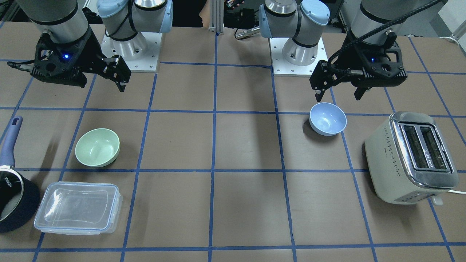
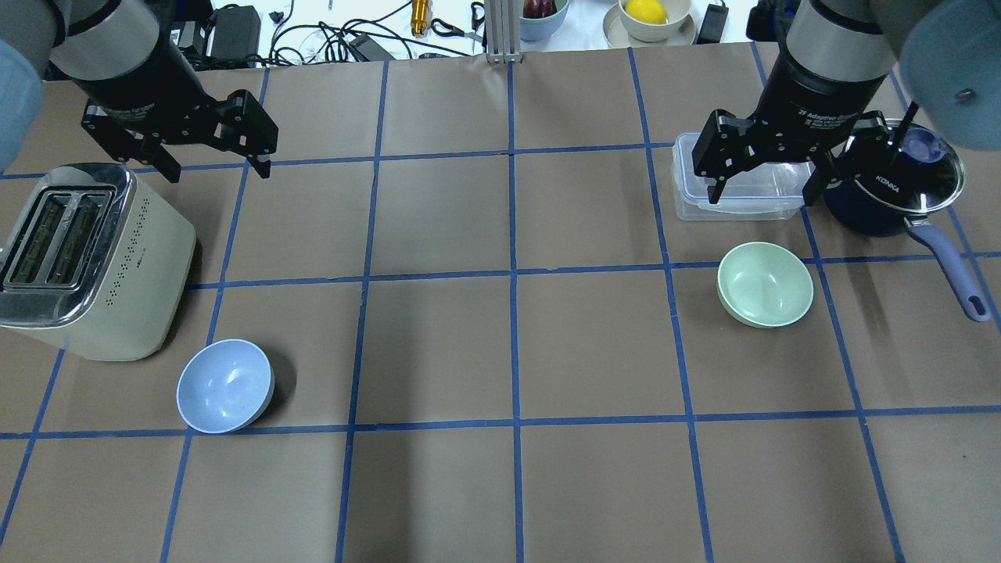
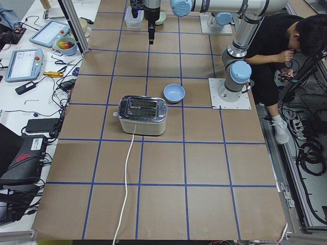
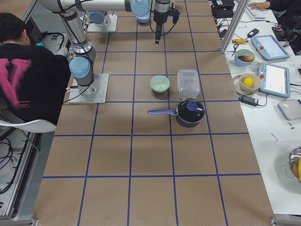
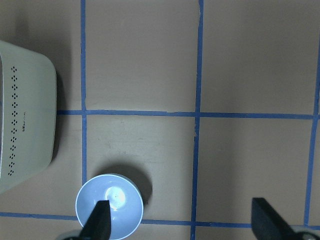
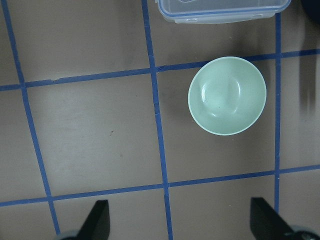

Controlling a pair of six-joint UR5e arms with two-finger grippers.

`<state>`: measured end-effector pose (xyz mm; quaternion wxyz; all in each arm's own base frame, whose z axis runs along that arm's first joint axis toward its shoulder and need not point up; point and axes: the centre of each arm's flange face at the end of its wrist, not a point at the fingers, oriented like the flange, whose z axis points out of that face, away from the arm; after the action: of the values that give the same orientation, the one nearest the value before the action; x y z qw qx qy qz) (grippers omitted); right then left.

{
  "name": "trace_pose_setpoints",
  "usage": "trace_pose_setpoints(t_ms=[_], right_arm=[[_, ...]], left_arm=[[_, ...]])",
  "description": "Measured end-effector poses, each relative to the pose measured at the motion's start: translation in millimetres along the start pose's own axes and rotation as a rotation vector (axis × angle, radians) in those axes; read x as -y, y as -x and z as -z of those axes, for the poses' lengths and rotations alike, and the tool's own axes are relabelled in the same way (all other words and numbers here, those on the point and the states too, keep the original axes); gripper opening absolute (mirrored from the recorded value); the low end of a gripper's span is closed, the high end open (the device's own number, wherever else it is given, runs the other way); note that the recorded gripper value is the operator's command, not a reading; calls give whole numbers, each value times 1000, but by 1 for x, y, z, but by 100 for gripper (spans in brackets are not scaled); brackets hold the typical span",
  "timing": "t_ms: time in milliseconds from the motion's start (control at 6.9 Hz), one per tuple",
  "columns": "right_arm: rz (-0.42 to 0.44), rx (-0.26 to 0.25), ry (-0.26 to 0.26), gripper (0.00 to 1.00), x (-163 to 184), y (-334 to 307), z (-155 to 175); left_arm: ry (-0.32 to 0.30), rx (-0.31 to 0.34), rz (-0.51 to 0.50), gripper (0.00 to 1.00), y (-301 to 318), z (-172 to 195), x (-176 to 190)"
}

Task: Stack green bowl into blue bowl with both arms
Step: 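Lower left gripper to blue bowl while right gripper approaches green bowl, then grip blue bowl rim with left gripper while right grips green bowl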

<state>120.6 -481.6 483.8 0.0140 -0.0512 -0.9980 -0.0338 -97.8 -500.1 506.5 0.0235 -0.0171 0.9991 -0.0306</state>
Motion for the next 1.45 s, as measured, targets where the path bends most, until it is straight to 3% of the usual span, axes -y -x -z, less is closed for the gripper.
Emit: trace_pose_setpoints(t_ms=[435, 725, 870, 1159, 1449], right_arm=[[-11, 5, -1, 100, 7, -14, -2], [-93, 63, 50, 100, 35, -86, -33], [-110, 97, 61, 100, 46, -126, -61], [-104, 118, 35, 100, 58, -178, -133], [-89, 123, 26, 100, 73, -202, -206]], left_arm=[[30, 1, -4, 100, -1, -5, -8], [121, -3, 1, 100, 2, -25, -20], [176, -7, 16, 100, 9, -50, -25], [259, -20, 67, 98, 43, -125, -38], [257, -30, 83, 99, 64, -221, -67]])
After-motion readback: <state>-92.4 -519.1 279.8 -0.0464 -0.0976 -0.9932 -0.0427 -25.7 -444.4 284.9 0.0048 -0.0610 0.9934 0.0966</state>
